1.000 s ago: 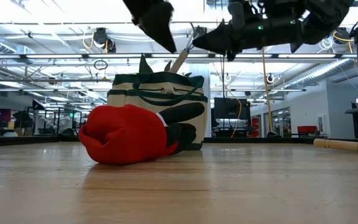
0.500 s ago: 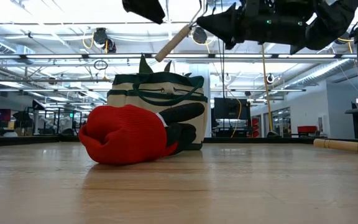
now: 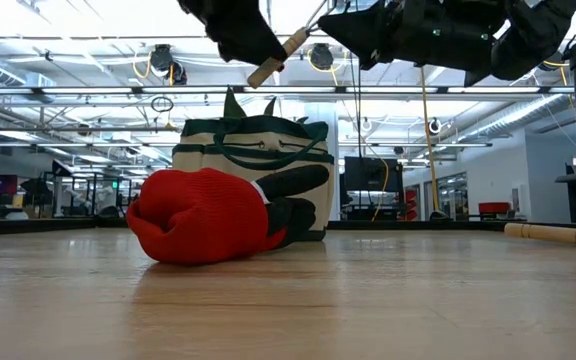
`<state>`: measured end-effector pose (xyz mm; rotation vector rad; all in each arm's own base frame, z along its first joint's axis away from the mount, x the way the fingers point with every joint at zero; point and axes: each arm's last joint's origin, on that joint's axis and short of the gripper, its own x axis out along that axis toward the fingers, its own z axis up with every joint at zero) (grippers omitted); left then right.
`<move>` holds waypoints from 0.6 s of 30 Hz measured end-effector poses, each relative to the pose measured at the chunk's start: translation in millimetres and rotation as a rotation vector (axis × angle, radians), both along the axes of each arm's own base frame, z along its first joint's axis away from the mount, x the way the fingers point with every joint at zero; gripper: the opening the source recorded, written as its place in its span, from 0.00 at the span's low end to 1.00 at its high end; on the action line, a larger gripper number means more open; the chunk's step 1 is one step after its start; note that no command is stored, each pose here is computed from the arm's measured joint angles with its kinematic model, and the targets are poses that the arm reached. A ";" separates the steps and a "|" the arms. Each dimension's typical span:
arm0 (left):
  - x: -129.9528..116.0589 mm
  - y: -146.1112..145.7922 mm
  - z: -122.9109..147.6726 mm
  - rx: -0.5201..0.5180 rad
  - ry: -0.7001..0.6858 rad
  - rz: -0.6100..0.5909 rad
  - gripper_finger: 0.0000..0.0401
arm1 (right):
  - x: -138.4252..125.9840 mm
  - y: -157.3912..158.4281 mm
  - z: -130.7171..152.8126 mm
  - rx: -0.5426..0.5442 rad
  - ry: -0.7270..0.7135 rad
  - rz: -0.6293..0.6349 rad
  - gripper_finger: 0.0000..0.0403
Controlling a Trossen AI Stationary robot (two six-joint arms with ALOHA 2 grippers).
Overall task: Pick & Place Garden tools in Gardening bag
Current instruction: Put the left brown hand rake into the gardening bag
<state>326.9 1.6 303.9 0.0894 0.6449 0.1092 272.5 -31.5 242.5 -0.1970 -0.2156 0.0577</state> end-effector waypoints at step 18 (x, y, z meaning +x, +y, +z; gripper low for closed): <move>2.4 5.3 2.4 -0.060 -0.042 0.002 0.18 | 0.0 0.1 -0.1 -0.012 0.000 -0.001 0.04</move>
